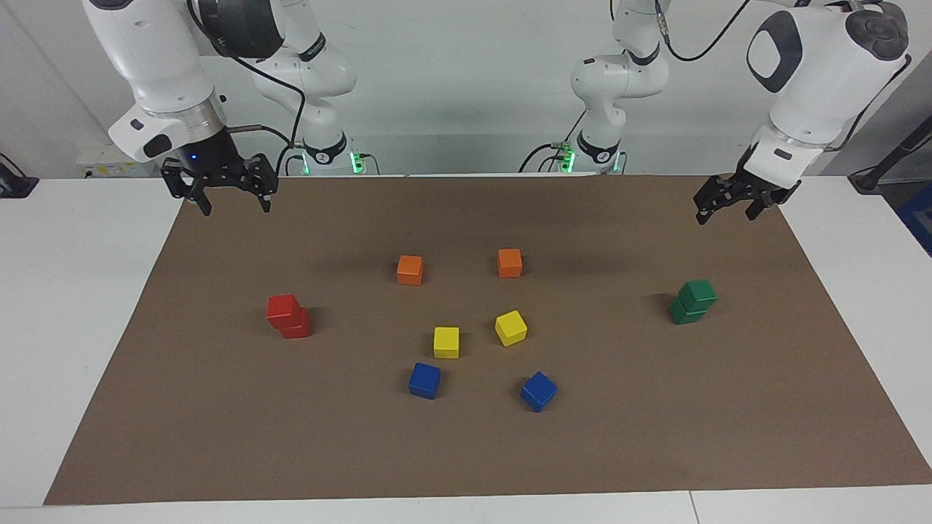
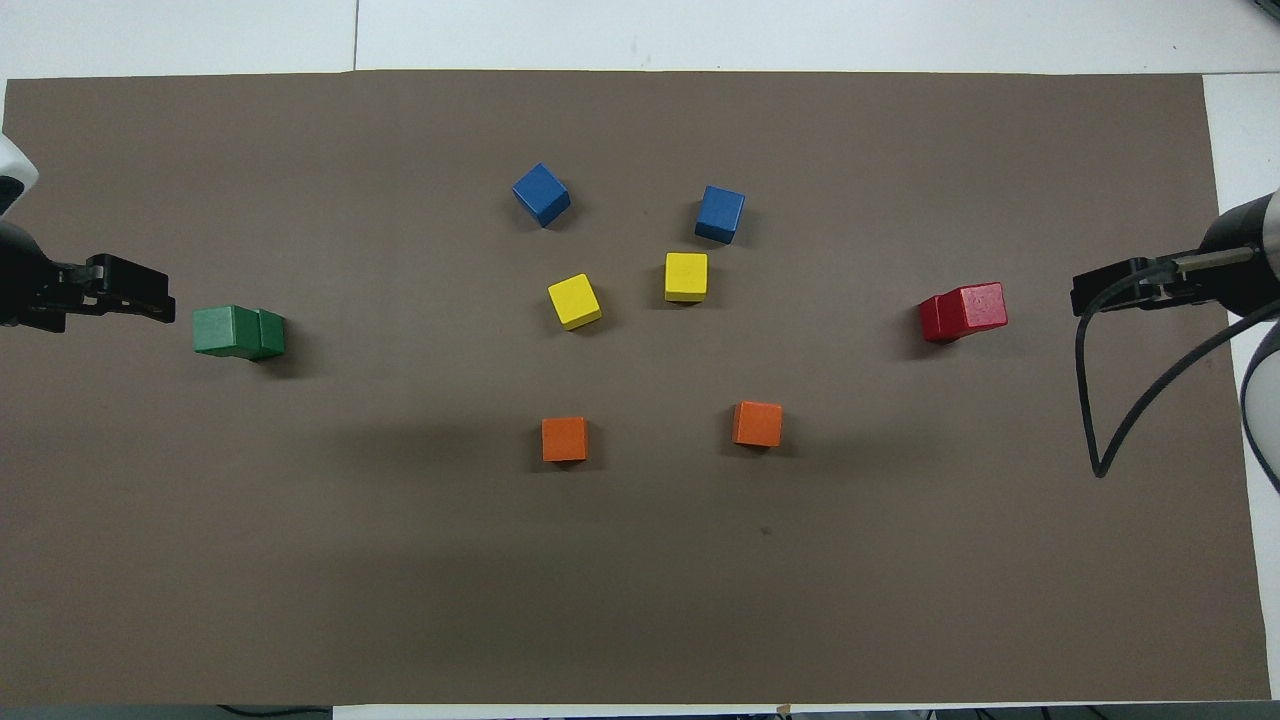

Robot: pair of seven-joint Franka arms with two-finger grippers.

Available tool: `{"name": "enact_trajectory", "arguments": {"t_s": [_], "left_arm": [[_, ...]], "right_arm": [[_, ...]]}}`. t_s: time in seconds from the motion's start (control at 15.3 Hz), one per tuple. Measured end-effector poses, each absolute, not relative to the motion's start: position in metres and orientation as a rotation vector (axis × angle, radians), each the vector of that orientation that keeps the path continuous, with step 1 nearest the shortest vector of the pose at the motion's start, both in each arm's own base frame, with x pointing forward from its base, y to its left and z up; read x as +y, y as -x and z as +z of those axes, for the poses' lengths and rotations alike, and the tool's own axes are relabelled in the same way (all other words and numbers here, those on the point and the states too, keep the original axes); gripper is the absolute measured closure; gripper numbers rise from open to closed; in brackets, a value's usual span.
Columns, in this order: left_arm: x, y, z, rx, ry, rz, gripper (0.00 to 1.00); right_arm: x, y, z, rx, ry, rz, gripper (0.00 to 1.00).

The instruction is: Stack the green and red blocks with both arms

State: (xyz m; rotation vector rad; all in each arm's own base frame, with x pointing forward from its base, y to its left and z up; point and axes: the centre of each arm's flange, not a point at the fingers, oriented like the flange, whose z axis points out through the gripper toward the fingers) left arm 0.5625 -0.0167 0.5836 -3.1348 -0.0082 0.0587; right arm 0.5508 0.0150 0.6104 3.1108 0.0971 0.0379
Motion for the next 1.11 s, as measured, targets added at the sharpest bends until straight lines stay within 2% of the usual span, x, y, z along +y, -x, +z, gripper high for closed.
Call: {"name": "enact_trajectory", "arguments": {"t_s": [1.11], "left_arm": [[-0.017,-0.563,0.584,-0.008,3.135,0.059,0.00]], "right_arm": [[0.004,-0.555,0.601,0.065,-3.111,0.011,0.00]]}}
